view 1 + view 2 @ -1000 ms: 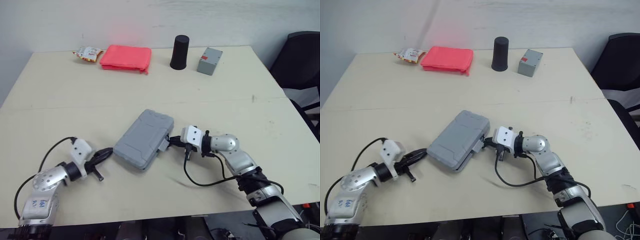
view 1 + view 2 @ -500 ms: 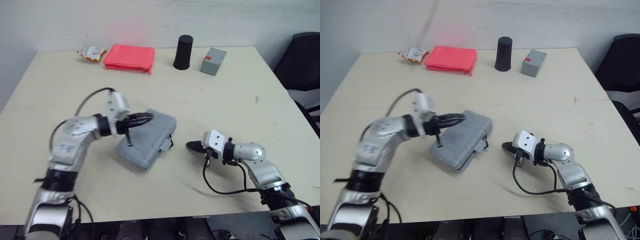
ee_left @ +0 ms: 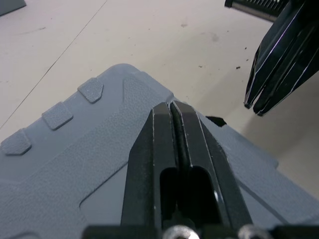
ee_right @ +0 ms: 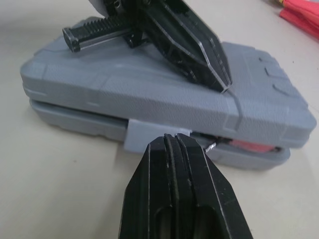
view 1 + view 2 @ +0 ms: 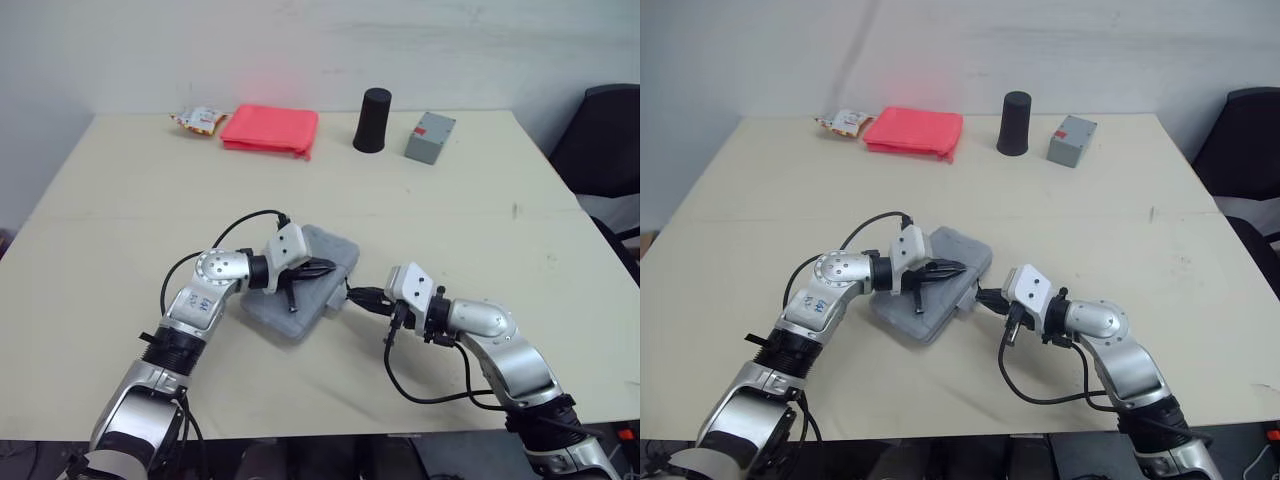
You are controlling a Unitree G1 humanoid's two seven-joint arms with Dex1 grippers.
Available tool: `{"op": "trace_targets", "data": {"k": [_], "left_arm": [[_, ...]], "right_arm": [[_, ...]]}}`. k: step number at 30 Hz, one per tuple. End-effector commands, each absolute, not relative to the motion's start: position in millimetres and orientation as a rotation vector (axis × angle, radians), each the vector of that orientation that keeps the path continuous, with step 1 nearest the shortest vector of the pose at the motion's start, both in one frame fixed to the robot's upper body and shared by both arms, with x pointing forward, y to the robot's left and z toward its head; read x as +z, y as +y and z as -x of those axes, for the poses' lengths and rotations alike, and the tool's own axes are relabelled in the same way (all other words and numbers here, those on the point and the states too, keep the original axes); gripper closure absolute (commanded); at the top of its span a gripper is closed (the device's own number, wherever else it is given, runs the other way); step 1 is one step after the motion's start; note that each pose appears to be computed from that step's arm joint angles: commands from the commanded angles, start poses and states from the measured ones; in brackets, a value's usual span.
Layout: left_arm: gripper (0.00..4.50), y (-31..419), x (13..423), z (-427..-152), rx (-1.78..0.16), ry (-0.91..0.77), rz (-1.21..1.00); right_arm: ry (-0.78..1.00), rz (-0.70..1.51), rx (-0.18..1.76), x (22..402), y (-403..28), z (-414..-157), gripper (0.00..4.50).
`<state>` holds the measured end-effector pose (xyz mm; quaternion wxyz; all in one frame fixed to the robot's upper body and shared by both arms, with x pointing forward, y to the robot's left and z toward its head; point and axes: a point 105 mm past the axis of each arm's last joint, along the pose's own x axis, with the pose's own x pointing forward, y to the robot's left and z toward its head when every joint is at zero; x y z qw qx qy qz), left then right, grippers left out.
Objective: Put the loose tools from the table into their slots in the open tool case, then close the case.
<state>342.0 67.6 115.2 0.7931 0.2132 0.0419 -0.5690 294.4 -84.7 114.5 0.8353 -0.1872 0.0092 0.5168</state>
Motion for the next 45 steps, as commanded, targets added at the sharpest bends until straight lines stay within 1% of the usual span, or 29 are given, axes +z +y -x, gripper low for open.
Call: {"op": "trace_targets", "data": {"k": [1, 3, 8, 11, 14, 16, 18, 25, 31, 37, 45], "left_arm": [[4.48, 93, 6, -310, -1.216, 0.587, -0.48], [4.48, 93, 5, -309, -1.219, 0.59, -0.498], [4.48, 74, 21, -323, -1.213, 0.508, -0.494], [4.48, 72, 23, -322, -1.227, 0.498, -0.492], [4.48, 72, 21, -321, -1.221, 0.498, -0.473], [4.48, 74, 20, -320, -1.21, 0.505, -0.454], [4.48, 78, 19, -319, -1.202, 0.513, -0.456], [4.48, 81, 15, -318, -1.192, 0.531, -0.458], [4.48, 83, 11, -316, -1.194, 0.555, -0.466], [4.48, 85, 9, -315, -1.194, 0.566, -0.463], [4.48, 92, 0, -310, -1.207, 0.608, -0.474]], "right_arm": [[0.007, 0.4, 1.145, 117, -71, -290, 4.5], [0.022, 0.407, 1.154, 115, -70, -290, 4.5], [0.042, 0.463, 1.15, 109, -67, -296, 4.5], [0.047, 0.479, 1.144, 106, -66, -298, 4.5], [0.073, 0.535, 1.091, 99, -69, -308, 4.5], [0.09, 0.549, 1.1, 96, -69, -308, 4.5], [0.114, 0.54, 1.137, 95, -67, -304, 4.5], [0.12, 0.51, 1.11, 90, -59, -313, 4.5], [0.145, 0.488, 1.17, 84, -46, -306, 4.5], [0.081, 0.451, 1.147, 91, -36, -313, 4.5], [0.088, 0.424, 1.162, 88, -21, -317, 4.5]]}}
